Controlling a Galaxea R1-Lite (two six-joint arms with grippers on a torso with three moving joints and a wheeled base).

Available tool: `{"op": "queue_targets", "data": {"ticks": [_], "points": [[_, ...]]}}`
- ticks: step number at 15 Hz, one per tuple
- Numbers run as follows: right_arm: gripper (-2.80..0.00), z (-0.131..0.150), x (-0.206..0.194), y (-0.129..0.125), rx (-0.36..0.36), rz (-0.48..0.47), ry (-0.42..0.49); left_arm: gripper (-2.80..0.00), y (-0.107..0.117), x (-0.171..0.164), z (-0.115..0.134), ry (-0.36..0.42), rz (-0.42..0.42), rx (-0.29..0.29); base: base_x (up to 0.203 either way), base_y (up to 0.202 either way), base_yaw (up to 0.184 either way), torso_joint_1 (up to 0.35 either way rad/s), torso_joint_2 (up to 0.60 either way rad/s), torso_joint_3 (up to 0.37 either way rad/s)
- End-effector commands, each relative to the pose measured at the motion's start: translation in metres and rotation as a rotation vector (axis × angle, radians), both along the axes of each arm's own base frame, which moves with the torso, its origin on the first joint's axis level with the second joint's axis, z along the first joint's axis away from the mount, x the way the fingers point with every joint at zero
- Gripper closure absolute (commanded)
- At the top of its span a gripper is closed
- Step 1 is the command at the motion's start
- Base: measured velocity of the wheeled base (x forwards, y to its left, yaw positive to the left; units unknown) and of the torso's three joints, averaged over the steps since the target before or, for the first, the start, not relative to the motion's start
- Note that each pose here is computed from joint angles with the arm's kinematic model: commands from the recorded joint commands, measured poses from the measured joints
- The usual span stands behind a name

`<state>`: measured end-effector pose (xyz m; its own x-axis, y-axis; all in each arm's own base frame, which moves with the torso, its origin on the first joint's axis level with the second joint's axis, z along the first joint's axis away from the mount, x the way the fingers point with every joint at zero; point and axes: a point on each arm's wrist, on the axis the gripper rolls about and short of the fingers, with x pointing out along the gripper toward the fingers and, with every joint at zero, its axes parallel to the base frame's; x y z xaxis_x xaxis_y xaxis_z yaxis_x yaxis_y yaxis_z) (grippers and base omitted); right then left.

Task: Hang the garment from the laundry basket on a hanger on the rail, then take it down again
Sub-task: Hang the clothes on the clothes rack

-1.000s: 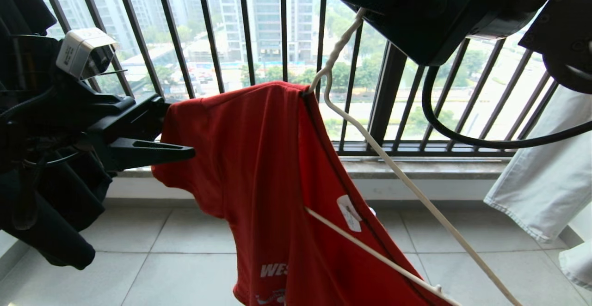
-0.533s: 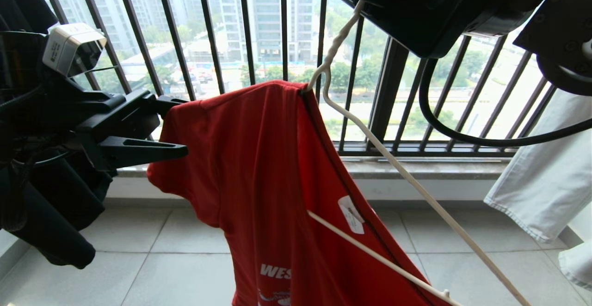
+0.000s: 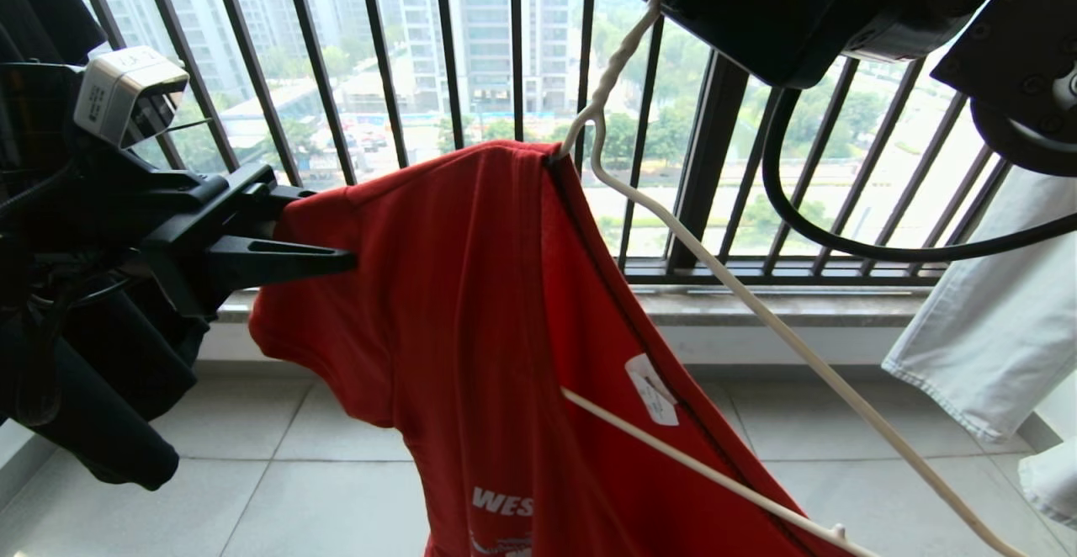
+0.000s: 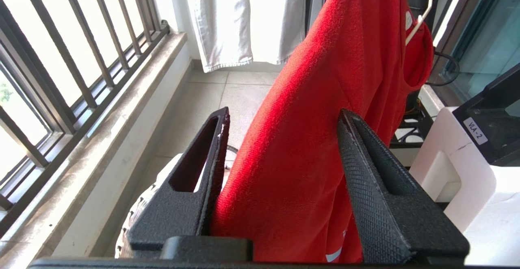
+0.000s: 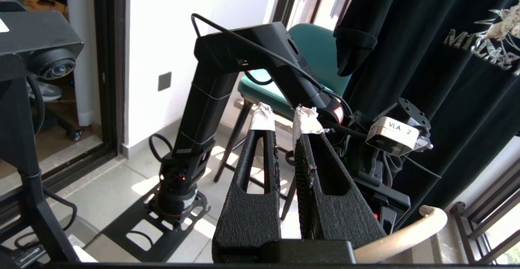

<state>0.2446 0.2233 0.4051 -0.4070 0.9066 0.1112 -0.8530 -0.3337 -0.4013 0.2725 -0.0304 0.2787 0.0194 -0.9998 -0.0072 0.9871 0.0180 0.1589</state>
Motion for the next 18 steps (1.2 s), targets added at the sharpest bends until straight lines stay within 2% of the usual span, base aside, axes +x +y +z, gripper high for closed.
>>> {"op": "queue_targets", "data": {"ticks": [1, 3, 7, 8, 12, 13, 18], "points": [[0.00, 0.0000, -0.0001, 0.0001, 0.000, 0.002, -0.002, 0.00, 0.0000, -0.0004, 0.0002, -0.003, -0.008, -0.001, 0.000, 0.000, 0.000, 0.000, 0.00, 0.000], [0.00, 0.0016, 0.0005, 0.0002, 0.018, -0.046, 0.012, 0.00, 0.0000, -0.0012, 0.0008, -0.005, -0.008, -0.001, 0.000, 0.000, 0.000, 0.000, 0.00, 0.000], [0.00, 0.0034, -0.0005, -0.0009, 0.026, -0.069, 0.023, 0.00, 0.0004, -0.0009, -0.0008, -0.002, -0.007, -0.001, 0.000, 0.000, 0.000, 0.000, 0.00, 0.000], [0.00, 0.0041, -0.0002, -0.0010, 0.037, -0.100, 0.031, 0.00, 0.0000, -0.0009, -0.0008, -0.002, -0.008, -0.001, 0.000, 0.000, 0.000, 0.000, 0.00, 0.000], [0.00, 0.0050, -0.0010, -0.0017, 0.041, -0.108, 0.036, 0.00, 0.0004, -0.0009, -0.0008, -0.002, -0.007, -0.001, 0.000, 0.000, 0.000, 0.000, 0.00, 0.000], [-2.80, 0.0049, -0.0007, -0.0016, 0.042, -0.116, 0.041, 0.00, 0.0005, -0.0009, -0.0008, -0.002, -0.006, -0.001, 0.000, 0.000, 0.000, 0.000, 0.00, 0.000], [-2.80, 0.0017, 0.0008, -0.0061, 0.029, -0.147, 0.070, 0.00, 0.0071, 0.0003, 0.0000, -0.005, 0.018, -0.001, 0.000, 0.000, 0.000, 0.000, 0.00, 0.000]]}}
